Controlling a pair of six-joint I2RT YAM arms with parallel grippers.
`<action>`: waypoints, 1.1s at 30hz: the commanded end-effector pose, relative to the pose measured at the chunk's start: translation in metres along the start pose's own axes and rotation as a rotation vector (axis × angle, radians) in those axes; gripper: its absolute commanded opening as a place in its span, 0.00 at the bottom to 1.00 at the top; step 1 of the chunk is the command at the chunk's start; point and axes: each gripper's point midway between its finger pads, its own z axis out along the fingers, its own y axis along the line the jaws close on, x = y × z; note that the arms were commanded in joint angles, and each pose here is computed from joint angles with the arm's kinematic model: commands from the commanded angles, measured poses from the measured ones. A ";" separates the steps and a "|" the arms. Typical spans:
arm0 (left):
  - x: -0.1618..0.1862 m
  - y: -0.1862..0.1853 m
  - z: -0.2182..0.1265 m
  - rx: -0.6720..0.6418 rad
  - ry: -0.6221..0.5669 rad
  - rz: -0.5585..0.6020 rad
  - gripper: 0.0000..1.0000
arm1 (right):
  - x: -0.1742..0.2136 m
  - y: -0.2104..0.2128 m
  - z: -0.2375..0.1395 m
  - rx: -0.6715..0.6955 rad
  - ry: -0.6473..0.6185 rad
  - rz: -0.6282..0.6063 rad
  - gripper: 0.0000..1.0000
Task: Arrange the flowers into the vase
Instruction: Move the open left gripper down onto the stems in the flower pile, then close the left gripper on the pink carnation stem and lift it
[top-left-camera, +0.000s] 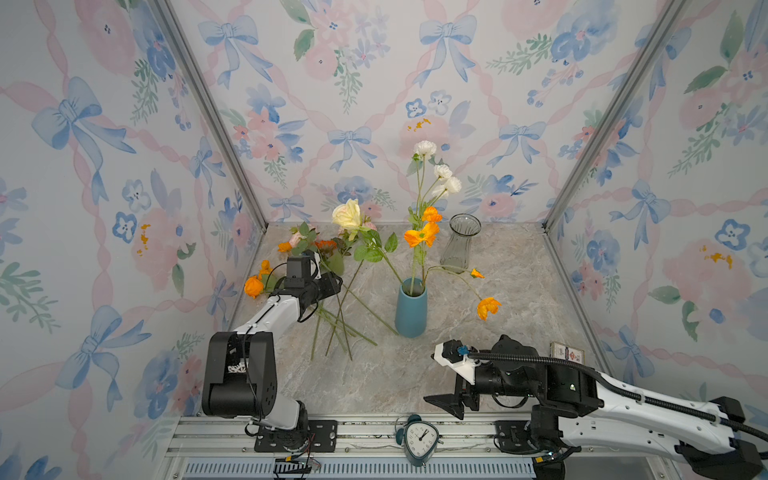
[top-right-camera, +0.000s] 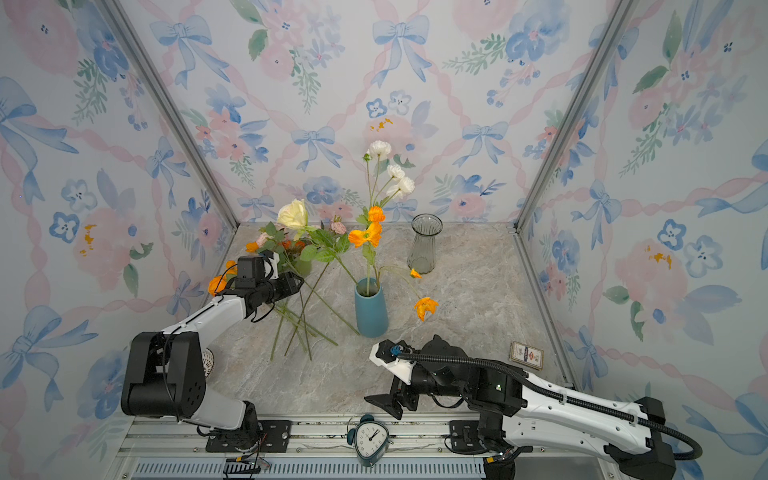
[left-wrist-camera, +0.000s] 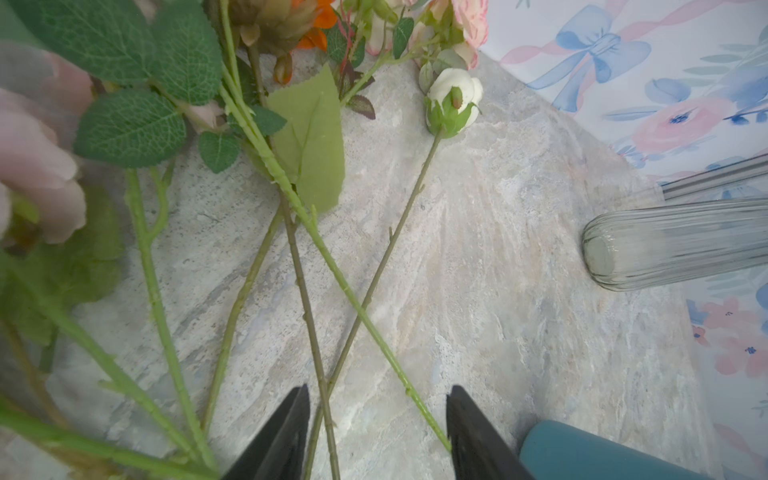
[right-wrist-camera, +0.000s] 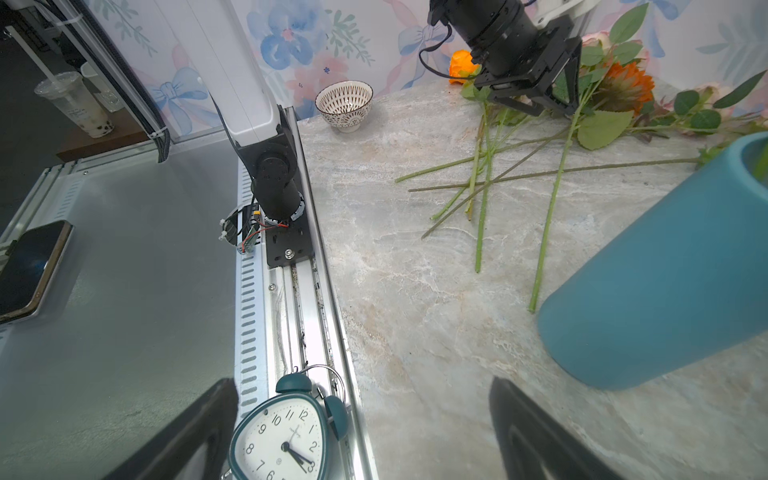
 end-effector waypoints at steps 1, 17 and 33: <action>0.004 -0.018 0.016 0.073 0.002 -0.056 0.51 | -0.009 -0.007 0.004 0.059 -0.040 -0.007 0.97; 0.033 -0.003 0.037 -0.023 -0.003 -0.114 0.45 | -0.005 -0.024 0.019 0.147 -0.074 0.014 0.97; 0.020 0.001 0.073 0.009 -0.047 -0.211 0.39 | -0.007 -0.026 0.030 0.157 -0.075 0.000 0.97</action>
